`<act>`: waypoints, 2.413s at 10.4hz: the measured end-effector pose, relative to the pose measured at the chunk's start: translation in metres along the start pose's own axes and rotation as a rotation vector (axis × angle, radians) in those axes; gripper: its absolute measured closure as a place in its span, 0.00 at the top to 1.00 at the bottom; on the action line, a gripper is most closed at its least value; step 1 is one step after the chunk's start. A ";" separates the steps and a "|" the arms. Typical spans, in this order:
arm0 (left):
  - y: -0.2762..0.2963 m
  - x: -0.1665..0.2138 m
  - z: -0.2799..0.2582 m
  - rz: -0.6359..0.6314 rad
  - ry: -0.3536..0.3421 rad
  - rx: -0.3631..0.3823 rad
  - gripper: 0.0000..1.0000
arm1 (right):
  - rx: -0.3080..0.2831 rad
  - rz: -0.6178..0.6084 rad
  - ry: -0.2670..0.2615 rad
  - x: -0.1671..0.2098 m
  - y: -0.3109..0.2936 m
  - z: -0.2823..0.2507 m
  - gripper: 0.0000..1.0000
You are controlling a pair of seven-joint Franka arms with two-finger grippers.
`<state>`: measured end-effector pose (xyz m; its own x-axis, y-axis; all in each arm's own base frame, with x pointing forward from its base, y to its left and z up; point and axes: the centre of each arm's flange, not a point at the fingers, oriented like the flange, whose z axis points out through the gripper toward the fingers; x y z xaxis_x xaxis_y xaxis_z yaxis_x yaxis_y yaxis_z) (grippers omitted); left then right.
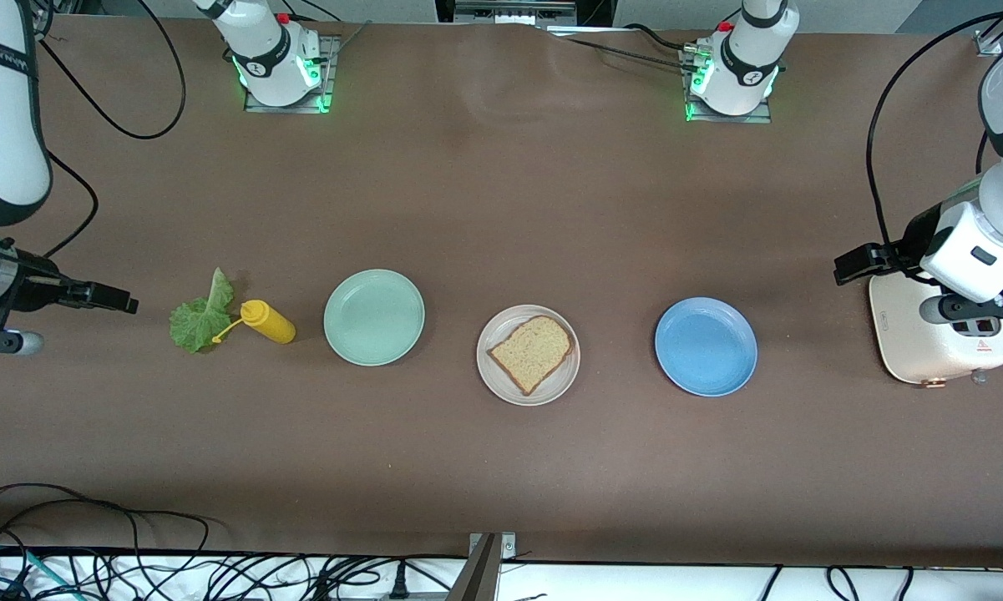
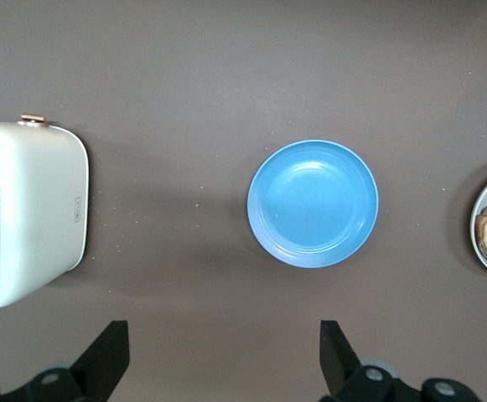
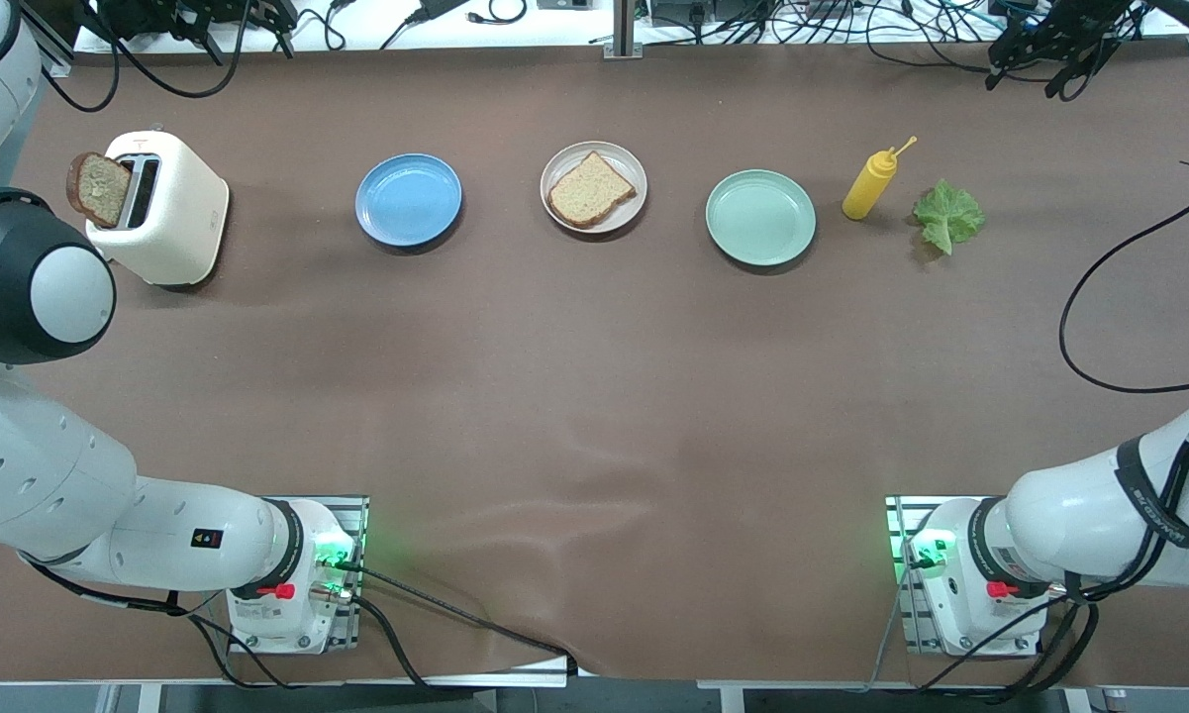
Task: Make sandwich on beige plate with both arms
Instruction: 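Lower the right gripper onto the green lettuce leaf and grasp it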
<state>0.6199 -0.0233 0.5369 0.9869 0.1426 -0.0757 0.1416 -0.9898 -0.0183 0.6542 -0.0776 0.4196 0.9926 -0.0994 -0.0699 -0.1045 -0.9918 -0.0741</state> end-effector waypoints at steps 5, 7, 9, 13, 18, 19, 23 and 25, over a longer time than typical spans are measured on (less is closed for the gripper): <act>0.001 -0.001 -0.002 0.010 0.012 -0.002 1.00 | 0.003 -0.007 -0.073 -0.011 -0.004 0.068 1.00; 0.004 -0.001 -0.004 0.077 0.021 -0.003 1.00 | 0.002 -0.062 -0.065 -0.018 -0.001 0.093 1.00; 0.006 0.000 -0.010 0.104 0.044 -0.006 1.00 | -0.011 -0.099 0.010 -0.026 0.007 0.129 1.00; 0.006 0.000 -0.018 0.113 0.059 -0.008 1.00 | -0.021 -0.109 0.032 -0.039 0.012 0.168 1.00; 0.012 -0.001 -0.018 0.125 0.061 -0.008 1.00 | -0.033 -0.161 0.035 -0.049 0.019 0.223 1.00; 0.016 -0.001 -0.019 0.131 0.062 -0.005 1.00 | -0.032 -0.161 0.026 -0.050 0.020 0.231 0.99; 0.023 -0.002 -0.020 0.147 0.072 0.004 1.00 | -0.033 -0.201 0.024 -0.050 0.020 0.232 0.58; 0.023 -0.001 -0.021 0.148 0.079 0.004 1.00 | -0.033 -0.203 0.026 -0.050 0.021 0.228 0.26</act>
<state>0.6234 -0.0464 0.5570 1.0000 -0.0055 0.0012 -0.0055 -0.9998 -0.0168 0.5888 -0.0748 0.1949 0.9944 0.1011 -0.0310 0.0994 -0.9937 -0.0510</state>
